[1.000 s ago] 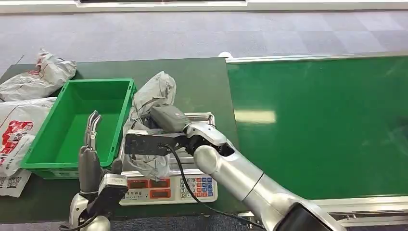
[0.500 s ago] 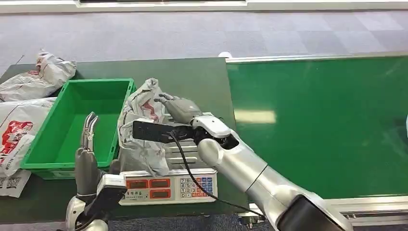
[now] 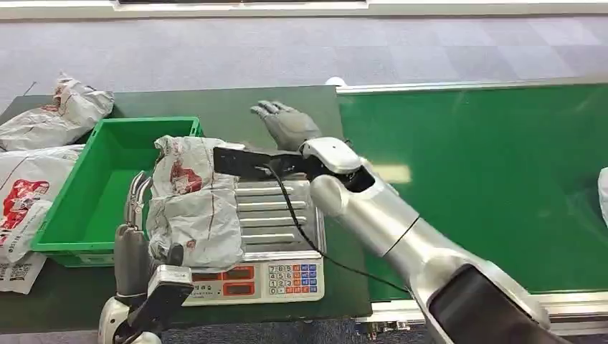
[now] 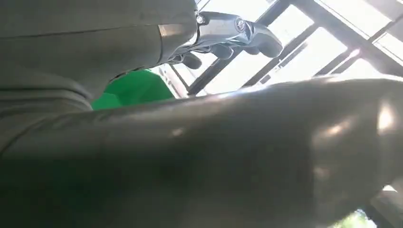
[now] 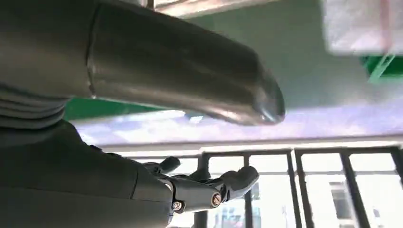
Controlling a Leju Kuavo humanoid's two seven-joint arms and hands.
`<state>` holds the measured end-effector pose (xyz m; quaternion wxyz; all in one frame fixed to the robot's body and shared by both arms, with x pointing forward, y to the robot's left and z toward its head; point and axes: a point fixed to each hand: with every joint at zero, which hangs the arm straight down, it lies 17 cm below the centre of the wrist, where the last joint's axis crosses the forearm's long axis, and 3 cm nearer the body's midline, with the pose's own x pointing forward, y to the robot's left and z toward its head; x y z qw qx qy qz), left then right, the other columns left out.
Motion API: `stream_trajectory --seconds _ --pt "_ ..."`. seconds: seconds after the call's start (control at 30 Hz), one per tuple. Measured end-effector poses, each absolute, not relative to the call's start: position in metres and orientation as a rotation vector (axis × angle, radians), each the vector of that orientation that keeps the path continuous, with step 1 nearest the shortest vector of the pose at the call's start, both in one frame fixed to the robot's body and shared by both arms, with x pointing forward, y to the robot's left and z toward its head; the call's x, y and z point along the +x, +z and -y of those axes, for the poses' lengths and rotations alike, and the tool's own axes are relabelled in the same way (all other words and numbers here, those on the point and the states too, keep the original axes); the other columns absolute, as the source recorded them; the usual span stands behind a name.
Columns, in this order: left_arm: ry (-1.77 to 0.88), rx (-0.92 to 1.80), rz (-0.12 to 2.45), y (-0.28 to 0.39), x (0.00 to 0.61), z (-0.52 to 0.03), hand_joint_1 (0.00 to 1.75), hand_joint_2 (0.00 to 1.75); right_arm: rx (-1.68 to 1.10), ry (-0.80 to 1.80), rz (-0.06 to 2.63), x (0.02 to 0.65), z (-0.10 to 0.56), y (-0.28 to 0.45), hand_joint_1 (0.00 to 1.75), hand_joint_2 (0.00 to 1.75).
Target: Moved the parcel from conveyor to table for the left to box.
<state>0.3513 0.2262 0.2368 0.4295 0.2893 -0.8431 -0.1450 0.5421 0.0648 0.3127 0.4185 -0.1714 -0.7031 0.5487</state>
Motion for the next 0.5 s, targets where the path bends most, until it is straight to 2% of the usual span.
stream_trajectory --seconds 0.17,0.2,0.3,0.43,0.47,0.5 --pt "-0.396 0.737 2.138 0.238 0.345 -0.221 0.0 0.0 -0.602 1.305 1.859 0.578 -0.012 0.417 0.0 0.0" --pt "-0.413 0.752 2.145 0.239 0.345 -0.219 0.0 1.75 -0.614 1.287 1.888 0.58 0.0 0.43 0.0 0.0" --pt "-0.49 0.817 2.134 0.238 0.35 -0.216 0.0 1.75 -0.634 1.217 1.994 0.582 0.042 0.438 0.0 0.0" --pt "-0.697 0.94 2.022 0.221 0.378 -0.215 0.0 1.75 -0.658 1.134 2.072 0.559 0.102 0.363 0.0 0.0" --pt "-0.766 0.975 1.978 0.213 0.388 -0.217 0.0 0.0 -0.656 1.126 2.07 0.546 0.111 0.336 0.0 0.0" --pt "-0.84 1.013 1.924 0.203 0.399 -0.22 0.0 0.0 -0.665 1.119 2.07 0.532 0.119 0.317 0.0 0.0"
